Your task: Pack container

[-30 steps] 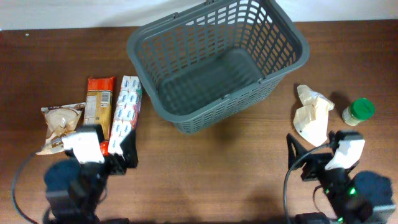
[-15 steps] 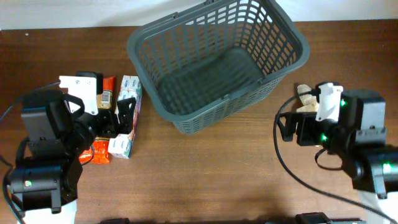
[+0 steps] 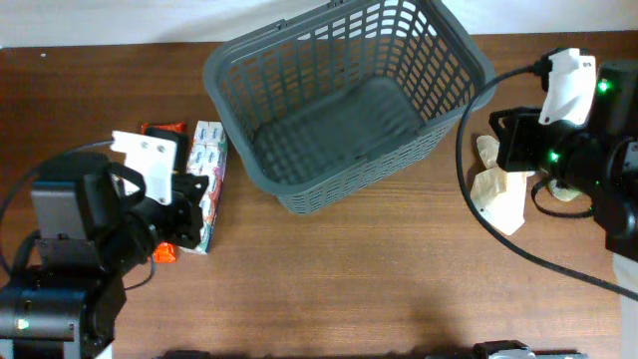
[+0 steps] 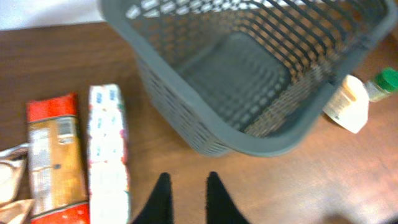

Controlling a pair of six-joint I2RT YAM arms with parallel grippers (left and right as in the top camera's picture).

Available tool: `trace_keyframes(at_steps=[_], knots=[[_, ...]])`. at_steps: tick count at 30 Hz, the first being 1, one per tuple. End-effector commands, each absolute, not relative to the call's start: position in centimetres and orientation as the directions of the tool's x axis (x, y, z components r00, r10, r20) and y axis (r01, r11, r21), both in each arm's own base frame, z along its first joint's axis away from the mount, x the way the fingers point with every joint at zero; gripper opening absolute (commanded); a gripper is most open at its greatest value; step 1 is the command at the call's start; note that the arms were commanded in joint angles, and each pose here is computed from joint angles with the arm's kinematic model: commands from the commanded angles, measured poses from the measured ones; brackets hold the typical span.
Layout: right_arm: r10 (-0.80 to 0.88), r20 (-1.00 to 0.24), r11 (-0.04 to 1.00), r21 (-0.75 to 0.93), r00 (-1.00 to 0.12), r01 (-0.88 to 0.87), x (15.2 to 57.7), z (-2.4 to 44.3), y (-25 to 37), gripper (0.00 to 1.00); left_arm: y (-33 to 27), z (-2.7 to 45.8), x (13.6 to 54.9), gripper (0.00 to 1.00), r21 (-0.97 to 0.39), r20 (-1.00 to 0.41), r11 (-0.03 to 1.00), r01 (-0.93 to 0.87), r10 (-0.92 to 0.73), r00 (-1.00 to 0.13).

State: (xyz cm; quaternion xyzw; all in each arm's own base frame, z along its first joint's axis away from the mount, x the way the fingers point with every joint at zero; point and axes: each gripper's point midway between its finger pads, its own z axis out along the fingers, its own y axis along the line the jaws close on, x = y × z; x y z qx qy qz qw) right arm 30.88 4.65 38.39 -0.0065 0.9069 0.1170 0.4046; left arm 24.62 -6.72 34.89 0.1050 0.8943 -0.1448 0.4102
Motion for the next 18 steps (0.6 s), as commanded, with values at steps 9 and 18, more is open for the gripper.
trace_keyframes(at_steps=[9, 18], knots=[[0.138, -0.678, 0.969, 0.242, -0.722, -0.042, 36.3, 35.2, 4.6, 0.04, -15.6, 34.9, 21.3, 0.01, -0.201, -0.733, 0.775, 0.6, 0.287, -0.617], [0.155, -0.682, 0.967, 0.254, -0.714, -0.033, 39.0, 34.3, 4.7, 0.04, -21.3, 29.0, 20.0, 0.02, -0.076, -0.534, 0.668, 0.741, 0.6, -0.596]])
